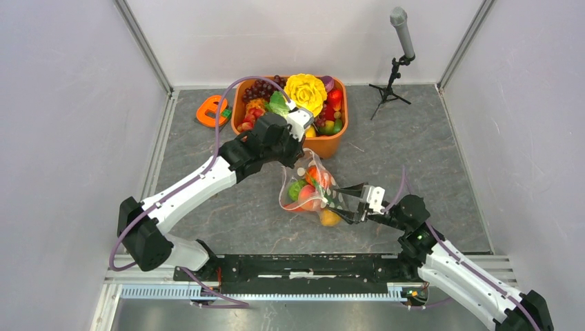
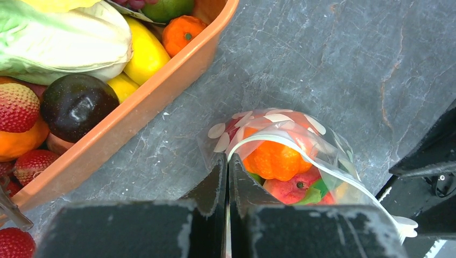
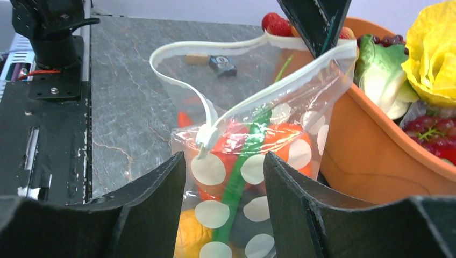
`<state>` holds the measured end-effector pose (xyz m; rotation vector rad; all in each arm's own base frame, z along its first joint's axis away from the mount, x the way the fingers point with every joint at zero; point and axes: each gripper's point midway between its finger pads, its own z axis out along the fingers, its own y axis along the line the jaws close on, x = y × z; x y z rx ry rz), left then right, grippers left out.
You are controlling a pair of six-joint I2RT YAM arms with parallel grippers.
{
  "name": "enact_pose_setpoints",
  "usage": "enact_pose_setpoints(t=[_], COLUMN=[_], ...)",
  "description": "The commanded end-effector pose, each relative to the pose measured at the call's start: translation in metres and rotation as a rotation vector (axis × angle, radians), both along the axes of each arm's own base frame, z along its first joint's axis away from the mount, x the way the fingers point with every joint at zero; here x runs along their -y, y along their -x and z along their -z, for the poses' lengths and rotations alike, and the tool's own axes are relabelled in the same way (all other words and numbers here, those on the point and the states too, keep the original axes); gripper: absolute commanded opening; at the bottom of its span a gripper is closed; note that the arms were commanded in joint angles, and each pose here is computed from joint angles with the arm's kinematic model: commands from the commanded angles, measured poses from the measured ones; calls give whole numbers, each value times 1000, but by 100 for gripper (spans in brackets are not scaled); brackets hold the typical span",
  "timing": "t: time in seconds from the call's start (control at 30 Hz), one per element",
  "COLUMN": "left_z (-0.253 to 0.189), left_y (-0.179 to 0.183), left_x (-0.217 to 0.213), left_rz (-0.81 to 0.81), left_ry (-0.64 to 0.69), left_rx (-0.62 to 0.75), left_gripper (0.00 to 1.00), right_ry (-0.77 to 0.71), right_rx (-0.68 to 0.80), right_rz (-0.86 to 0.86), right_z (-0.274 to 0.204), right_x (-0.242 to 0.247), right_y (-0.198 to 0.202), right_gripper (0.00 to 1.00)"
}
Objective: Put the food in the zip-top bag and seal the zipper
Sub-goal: Zip the zipper food storage bag at the center of the board.
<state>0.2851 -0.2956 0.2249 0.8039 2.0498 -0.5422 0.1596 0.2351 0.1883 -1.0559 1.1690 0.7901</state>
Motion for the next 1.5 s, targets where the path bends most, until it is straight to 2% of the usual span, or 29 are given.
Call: enact_pose_setpoints(t=[0.0,0.23,0.37,0.5,0.67,0.77,0.93,1.07,1.2,1.27,1.3,1.37,1.47], left_z=[-31,-32,-31,-31,-33,-33,-33,-33,-33,-33,-33,-33,-35], left_y=[-7,-7,-6,-5,-6,-6,-6,-6,-6,-6,-6,-6,-5], left_x=[11,12,10,9,9,9,8,8,9,9,8,8,8], left_rz=[-9,-11,-15,-15,-13,-15,-14,-17,-15,-14,-15,-15,-16], left_ry=[108,119,115,115,119,117,118,118,121,121,121,122,125], left_rx=[27,21,20,19,22,23,23,24,23,22,23,22,24], left_gripper=[2,2,2,2,2,2,2,2,2,2,2,2,2], right_ry=[-63,-86,-54,-52,-46,-46,-37,-23,-27,-20,-19,-17,-16], right_rx=[69,93,82,78,67,65,46,30,21,8,7,7,13], right_rz=[-10,-10,11,14,58,62,77,84,94,93,91,83,74], right_z=[-20,-20,-11,-9,-7,-5,-3,-3,-4,-4,-4,-4,-4], right_x=[-4,-13,-14,-15,-12,-12,-12,-13,-12,-12,-13,-13,-14], right_y=[3,6,2,2,-6,-6,-10,-12,-13,-13,-13,-12,-11], right_gripper=[60,53,41,40,32,34,20,17,20,43,46,47,42])
